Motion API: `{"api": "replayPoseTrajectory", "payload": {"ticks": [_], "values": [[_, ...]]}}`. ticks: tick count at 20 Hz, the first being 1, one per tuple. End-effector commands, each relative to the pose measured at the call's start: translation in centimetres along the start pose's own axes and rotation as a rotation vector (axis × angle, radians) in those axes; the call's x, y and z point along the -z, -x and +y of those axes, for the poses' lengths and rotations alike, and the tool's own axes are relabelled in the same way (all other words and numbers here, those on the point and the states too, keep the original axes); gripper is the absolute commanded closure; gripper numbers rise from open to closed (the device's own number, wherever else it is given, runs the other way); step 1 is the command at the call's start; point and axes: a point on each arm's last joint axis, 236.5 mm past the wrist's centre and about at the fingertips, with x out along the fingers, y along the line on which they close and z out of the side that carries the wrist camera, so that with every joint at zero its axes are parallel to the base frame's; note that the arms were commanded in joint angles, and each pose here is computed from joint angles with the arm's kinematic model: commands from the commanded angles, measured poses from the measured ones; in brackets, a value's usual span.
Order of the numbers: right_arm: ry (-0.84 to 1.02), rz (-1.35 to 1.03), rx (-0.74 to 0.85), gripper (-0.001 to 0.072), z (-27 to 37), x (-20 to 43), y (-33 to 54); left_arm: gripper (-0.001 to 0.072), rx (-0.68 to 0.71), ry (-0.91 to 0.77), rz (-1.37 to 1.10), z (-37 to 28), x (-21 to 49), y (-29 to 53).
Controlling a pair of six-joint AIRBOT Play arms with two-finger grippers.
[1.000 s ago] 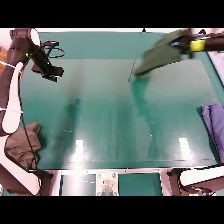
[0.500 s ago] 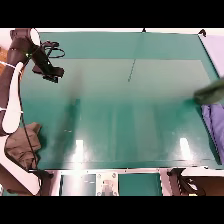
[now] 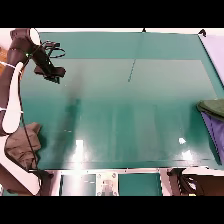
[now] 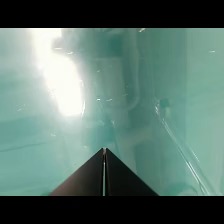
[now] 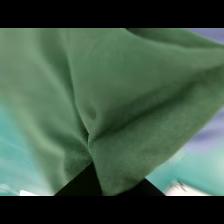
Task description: Fold the shirts.
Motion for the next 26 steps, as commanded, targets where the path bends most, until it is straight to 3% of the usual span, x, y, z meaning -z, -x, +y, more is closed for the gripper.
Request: {"api": "replayPoseTrajectory", "payload": {"ticks": [1, 2, 4, 5, 7, 8, 9, 10, 14, 18, 22, 26], "values": [[-0.082, 0.143, 0.191, 0.0695, -4.8, 2.9, -3.3, 0.0687, 0.011, 0.000, 0.003, -0.2, 0.1, 0.0], [-0.089, 0.168, 0.196, 0.0657, -5.1, 3.4, -4.6, 0.0687, 0.011, -0.001, 0.003, -0.3, 0.1, 0.0], [-0.111, 0.212, 0.208, 0.0206, -5.6, 4.5, -7.1, 0.0687, 0.011, 0.000, 0.003, -0.2, 0.1, 0.0], [-0.126, 0.225, 0.213, 0.0167, -5.7, 4.9, -7.9, 0.0687, 0.011, -0.001, 0.003, -0.3, 0.1, 0.0], [-0.129, 0.207, 0.199, 0.0167, -5.1, 4.4, -8.3, 0.0687, 0.011, 0.000, 0.003, -0.2, 0.1, 0.0], [-0.115, 0.195, 0.180, 0.0207, -4.2, 4.1, -8.1, 0.0687, 0.011, 0.000, 0.000, -0.2, 0.0, 0.0], [-0.082, 0.176, 0.135, 0.0470, -2.4, 3.7, -7.8, 0.0688, 0.011, 0.000, 0.000, -0.3, 0.0, 0.0], [-0.032, 0.162, 0.081, 0.0685, -0.1, 3.5, -7.3, 0.0688, 0.011, 0.000, 0.001, -0.3, 0.0, 0.1], [0.193, 0.079, -0.100, 0.0698, 10.5, 4.2, -5.3, 0.0689, 0.091, 0.026, -0.016, -2.3, 0.1, 1.2], [0.518, 0.013, -0.198, 0.0700, 19.2, 11.2, -5.9, 0.0689, 0.118, -0.019, -0.033, -5.7, 2.3, 2.8], [0.715, 0.021, -0.217, 0.0700, 19.8, 20.9, -9.9, 0.0689, 0.125, -0.029, -0.047, -8.6, 8.2, 2.6], [0.777, 0.084, -0.253, 0.0699, 16.7, 28.5, -14.2, 0.0689, 0.135, 0.006, -0.047, -10.5, 16.9, 1.0]]}}
